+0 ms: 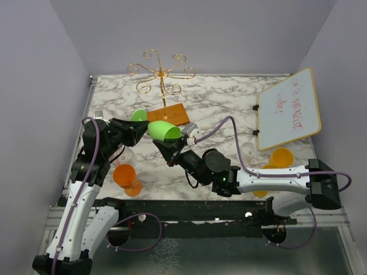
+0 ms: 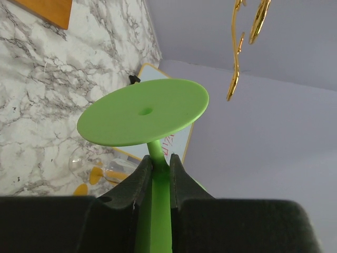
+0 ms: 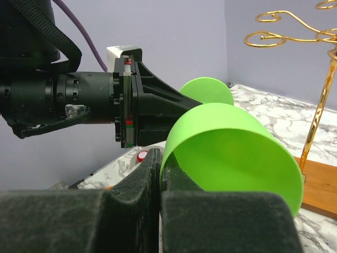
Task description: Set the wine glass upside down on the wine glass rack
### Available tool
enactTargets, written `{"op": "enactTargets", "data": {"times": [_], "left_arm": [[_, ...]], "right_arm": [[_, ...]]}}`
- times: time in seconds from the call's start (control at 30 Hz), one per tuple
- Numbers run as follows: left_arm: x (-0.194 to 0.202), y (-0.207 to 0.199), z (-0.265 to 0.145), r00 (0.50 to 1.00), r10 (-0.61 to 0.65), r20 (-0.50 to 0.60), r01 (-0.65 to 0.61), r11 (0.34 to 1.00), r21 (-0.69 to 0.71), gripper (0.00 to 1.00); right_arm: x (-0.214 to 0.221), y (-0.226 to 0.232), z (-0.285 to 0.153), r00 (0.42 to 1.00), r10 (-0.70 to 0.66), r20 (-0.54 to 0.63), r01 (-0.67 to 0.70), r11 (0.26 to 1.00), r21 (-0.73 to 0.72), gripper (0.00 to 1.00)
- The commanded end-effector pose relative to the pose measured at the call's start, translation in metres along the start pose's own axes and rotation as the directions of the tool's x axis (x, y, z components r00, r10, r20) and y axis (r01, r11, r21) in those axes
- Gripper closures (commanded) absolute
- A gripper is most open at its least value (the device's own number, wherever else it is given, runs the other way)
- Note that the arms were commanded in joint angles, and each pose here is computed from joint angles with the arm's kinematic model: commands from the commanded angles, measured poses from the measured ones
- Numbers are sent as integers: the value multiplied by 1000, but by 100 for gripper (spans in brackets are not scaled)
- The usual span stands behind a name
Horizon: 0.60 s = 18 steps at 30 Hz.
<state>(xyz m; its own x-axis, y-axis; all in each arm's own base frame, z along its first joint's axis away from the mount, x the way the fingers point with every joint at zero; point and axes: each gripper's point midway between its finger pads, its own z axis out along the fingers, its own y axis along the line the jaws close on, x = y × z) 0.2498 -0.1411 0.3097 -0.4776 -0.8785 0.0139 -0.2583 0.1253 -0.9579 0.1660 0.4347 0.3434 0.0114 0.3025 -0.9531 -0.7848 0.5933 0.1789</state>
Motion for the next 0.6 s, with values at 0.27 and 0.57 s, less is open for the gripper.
{"op": "enactTargets", "data": {"times": [0.27,0.57], "left_arm": [[0,-22,7,994,-108,-21,109,992,67,86],[0,-23,12,995,-95,-29,97,992,84,100]], "right_arm": [[10,26,-9,998,58,-4,-58,989,-138,96],[9,20,-12,995,101,-17,-102,990,-101,84]]}}
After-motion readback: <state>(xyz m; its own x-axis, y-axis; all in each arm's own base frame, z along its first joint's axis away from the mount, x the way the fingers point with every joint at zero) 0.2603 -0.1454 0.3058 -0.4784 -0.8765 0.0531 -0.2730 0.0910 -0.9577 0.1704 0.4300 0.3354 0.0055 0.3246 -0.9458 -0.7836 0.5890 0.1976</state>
